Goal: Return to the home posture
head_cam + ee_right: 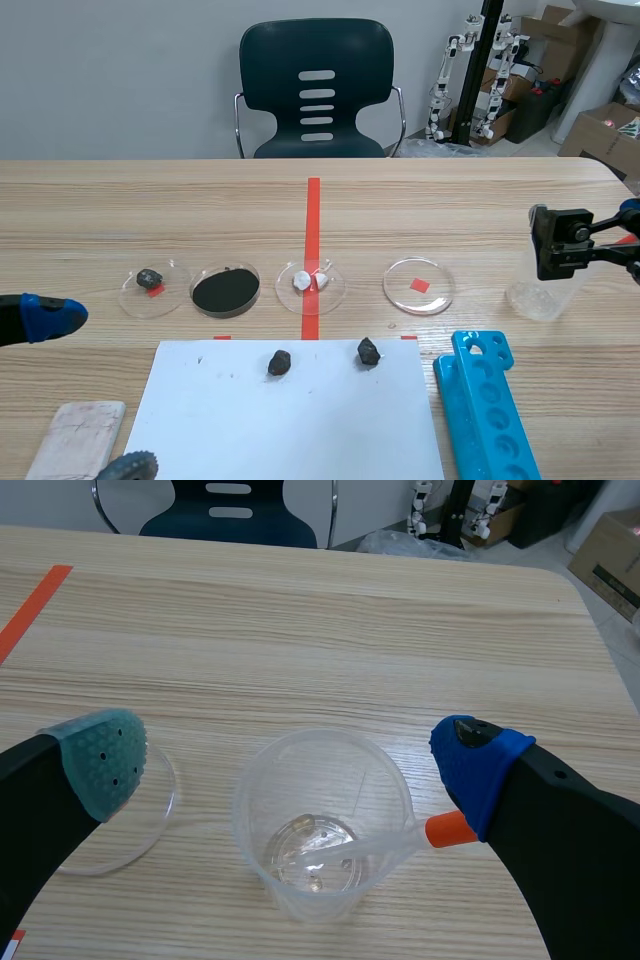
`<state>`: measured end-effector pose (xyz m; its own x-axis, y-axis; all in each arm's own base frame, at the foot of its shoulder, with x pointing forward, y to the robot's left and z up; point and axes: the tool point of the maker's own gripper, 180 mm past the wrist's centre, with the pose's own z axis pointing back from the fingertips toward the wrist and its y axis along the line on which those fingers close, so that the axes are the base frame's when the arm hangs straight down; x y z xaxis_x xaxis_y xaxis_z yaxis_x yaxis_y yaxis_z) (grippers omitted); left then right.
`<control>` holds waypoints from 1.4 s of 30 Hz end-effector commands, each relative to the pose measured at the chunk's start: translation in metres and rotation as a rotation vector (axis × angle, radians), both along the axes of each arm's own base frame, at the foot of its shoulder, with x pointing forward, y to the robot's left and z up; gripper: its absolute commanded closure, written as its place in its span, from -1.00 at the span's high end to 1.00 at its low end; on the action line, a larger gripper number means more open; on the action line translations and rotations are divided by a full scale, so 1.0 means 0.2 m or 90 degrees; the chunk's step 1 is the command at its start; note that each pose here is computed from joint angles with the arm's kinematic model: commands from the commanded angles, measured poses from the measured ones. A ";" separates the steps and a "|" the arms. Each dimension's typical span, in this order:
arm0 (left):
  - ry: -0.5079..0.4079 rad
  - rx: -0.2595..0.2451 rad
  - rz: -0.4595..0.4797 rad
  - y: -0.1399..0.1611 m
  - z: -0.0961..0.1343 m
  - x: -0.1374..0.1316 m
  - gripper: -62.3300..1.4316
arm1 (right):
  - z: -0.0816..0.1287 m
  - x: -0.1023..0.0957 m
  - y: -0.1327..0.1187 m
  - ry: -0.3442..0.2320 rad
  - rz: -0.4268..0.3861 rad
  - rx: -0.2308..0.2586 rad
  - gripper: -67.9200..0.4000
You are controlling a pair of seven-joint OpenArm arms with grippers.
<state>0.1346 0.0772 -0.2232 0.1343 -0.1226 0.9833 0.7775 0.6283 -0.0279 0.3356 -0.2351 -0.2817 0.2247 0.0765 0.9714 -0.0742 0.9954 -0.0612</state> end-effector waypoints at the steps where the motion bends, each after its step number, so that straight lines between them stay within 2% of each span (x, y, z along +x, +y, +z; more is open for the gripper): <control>1: -0.009 -0.021 -0.006 -0.02 0.04 0.00 1.00 | 0.07 0.04 -0.01 -0.028 0.001 -0.005 0.75; 19: -0.009 -0.021 -0.006 -0.02 0.04 0.00 1.00 | 0.08 0.04 -0.01 -0.029 0.001 -0.006 0.75; 23: -0.009 -0.021 -0.006 -0.02 0.04 0.00 1.00 | 0.13 0.02 0.02 -0.043 0.014 -0.013 0.75; 29: -0.009 -0.021 -0.006 -0.02 0.04 0.00 1.00 | 0.26 -0.05 0.12 -0.077 0.049 -0.029 0.75; 37: -0.009 -0.021 -0.006 -0.02 0.04 0.00 1.00 | 0.33 -0.21 0.26 -0.076 0.095 -0.042 0.75; 42: -0.009 -0.021 -0.006 -0.02 0.04 0.00 1.00 | 0.36 -0.33 0.37 -0.077 0.145 -0.050 0.75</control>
